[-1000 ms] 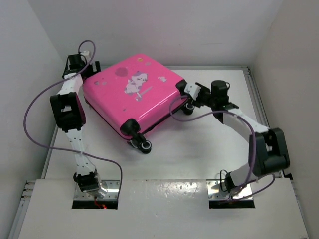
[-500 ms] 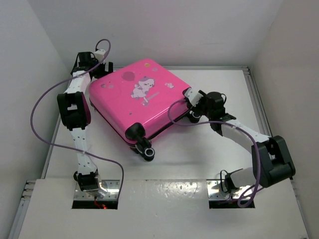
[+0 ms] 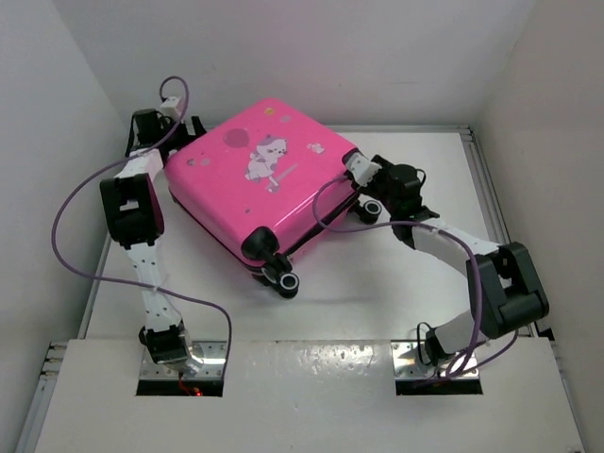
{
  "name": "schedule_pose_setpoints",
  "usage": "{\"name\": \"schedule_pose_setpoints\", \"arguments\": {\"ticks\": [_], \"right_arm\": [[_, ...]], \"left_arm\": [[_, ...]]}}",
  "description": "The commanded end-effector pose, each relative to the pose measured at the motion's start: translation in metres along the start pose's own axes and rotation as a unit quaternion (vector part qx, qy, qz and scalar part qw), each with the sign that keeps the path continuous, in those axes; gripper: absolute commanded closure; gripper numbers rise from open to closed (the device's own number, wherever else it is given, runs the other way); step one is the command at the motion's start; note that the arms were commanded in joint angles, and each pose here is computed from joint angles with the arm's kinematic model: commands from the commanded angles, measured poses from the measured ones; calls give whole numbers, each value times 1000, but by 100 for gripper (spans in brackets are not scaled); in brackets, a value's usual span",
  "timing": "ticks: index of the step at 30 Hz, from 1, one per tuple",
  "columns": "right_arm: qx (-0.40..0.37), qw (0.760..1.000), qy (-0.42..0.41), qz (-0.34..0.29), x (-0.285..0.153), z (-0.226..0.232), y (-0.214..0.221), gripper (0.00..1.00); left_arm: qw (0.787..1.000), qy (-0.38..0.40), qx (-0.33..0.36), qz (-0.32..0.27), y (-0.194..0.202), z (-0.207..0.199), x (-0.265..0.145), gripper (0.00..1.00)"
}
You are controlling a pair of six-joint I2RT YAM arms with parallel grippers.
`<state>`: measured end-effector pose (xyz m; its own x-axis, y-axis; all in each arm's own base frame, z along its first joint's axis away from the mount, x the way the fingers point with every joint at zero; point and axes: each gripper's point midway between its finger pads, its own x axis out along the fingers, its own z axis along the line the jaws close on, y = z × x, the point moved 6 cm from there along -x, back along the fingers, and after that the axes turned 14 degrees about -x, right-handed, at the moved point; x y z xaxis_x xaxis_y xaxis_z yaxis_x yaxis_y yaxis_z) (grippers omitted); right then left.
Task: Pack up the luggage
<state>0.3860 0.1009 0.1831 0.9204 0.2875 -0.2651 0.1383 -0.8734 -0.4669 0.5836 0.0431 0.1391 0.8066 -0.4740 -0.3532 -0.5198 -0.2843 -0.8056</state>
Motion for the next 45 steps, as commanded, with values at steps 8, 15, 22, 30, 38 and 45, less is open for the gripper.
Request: {"name": "schedule_pose_setpoints", "arguments": {"ticks": [8,15,22,30,38,45], "right_arm": [[-83,872,256,-409,-15,-116,-200,100],[-78,906,238,-341,4,-90,-156,100],[-72,945,211,-237,17,-61,-91,100],[-47,970,184,-153,40,-44,-34,97],[-32,970,189,-150,50,-41,-25,65],[1,976,159,-152,24,-43,-29,33]], "left_arm": [[940,334,-60,-29,-55,-145,-34,2],[961,270,-67,4,-45,-128,-15,2],[976,207,-68,-5,-40,-119,2,0],[994,89,-62,-33,-41,-89,2,0],[996,53,-63,-32,-39,-74,-20,0],[996,-9,-77,-47,-35,-55,-32,0]]}}
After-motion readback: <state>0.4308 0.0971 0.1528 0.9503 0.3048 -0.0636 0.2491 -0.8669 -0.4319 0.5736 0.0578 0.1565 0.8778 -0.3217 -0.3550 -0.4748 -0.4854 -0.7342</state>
